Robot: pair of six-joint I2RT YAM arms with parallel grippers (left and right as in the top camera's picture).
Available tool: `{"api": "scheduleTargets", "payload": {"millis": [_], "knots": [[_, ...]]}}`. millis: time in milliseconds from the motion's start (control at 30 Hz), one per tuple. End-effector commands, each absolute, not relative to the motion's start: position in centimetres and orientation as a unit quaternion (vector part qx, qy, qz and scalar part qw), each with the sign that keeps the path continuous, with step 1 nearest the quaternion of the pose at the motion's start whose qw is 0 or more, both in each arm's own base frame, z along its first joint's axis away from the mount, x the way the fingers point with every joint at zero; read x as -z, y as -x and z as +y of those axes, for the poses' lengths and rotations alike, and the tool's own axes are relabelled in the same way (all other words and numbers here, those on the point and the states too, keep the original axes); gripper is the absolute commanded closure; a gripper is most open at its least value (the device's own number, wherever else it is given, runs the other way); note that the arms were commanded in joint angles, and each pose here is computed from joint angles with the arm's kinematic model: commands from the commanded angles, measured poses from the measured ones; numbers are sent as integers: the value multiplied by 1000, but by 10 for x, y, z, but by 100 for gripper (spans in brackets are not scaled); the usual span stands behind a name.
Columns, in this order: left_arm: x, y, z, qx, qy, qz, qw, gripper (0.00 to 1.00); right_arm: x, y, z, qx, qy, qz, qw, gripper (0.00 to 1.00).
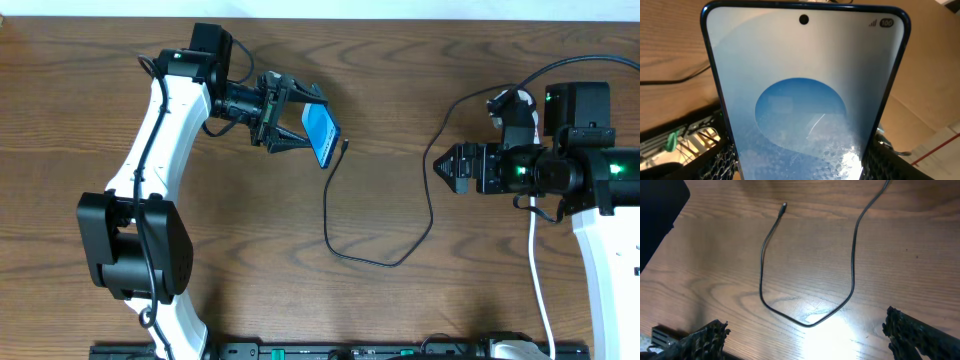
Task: Plug charger to phone and switch on socket
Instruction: 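Lift the phone upright with the left gripper, bottom edge facing right, then move the right gripper to the phone and grasp its side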
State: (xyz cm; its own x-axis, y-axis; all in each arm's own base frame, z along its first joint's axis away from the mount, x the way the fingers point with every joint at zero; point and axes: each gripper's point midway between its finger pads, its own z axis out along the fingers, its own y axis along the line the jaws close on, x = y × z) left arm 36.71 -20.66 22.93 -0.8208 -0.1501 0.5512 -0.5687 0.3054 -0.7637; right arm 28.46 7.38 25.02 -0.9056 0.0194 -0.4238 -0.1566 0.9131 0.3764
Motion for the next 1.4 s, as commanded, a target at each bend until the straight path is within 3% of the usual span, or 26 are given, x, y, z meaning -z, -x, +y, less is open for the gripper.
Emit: {"api": "scheduleTargets", "payload": {"millis": [0, 667, 1367], "knots": [[-253, -365, -205, -568, -238, -760, 207, 37, -249, -282, 76, -212, 31, 955, 207, 1], [-253, -388, -169, -562, -333, -725, 218, 37, -225, -292, 79, -225, -25, 962, 156, 1], [-255, -396, -166, -568, -333, -724, 205, 37, -219, -299, 114, -235, 29, 960, 153, 1]]}}
